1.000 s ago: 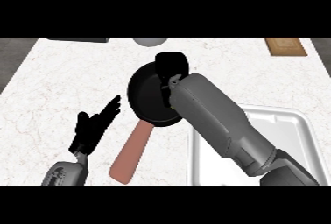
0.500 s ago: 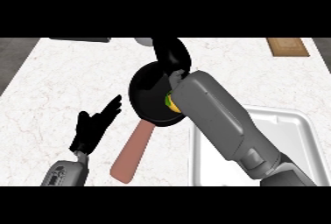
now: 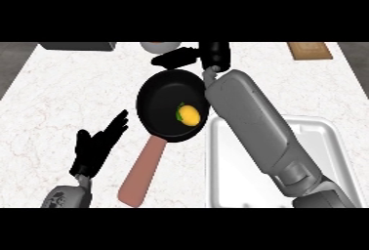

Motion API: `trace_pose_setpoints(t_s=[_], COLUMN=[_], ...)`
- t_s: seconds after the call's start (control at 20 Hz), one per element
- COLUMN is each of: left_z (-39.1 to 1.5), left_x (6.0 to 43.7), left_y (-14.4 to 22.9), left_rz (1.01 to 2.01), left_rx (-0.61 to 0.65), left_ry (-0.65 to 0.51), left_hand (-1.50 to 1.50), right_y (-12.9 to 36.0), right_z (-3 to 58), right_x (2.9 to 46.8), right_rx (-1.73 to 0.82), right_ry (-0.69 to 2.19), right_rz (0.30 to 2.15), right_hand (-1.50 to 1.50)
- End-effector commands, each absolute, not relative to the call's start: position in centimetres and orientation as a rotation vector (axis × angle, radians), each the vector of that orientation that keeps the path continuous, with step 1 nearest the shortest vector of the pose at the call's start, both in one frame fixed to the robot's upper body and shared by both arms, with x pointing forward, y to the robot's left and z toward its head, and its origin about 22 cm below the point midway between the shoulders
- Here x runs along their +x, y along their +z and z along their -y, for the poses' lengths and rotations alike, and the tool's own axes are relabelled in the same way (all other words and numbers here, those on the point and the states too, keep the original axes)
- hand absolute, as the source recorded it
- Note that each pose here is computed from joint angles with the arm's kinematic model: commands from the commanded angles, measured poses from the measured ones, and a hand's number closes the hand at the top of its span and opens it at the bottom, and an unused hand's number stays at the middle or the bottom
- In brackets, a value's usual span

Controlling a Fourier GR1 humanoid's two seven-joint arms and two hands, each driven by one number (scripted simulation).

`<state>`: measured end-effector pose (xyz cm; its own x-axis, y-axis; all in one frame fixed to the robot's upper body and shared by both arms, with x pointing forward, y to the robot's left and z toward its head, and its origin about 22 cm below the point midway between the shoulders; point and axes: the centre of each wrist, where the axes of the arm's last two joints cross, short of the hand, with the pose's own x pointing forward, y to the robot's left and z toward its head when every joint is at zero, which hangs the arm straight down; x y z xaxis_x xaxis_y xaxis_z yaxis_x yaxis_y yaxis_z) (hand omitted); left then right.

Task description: Pick the lemon from the tray and place it in the pot

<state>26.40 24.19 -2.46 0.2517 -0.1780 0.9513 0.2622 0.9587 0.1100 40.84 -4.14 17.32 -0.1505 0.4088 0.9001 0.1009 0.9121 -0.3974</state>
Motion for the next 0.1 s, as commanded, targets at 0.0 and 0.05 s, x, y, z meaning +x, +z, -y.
trace_pose_setpoints(t_s=[0.0, 0.05], left_z=[-23.2, -25.0], left_x=[26.0, 26.3], left_y=[-2.3, -2.4], left_rz=[1.279, 1.284], left_rx=[-0.075, -0.067], left_ry=[-0.275, -0.283], left_hand=[0.0, 0.0], right_y=[17.4, 17.9], right_z=[7.4, 8.2], right_x=[41.5, 42.3], right_rx=[-0.338, -0.328], right_ry=[0.13, 0.122], right_rz=[1.772, 1.781], right_hand=[-1.5, -1.5])
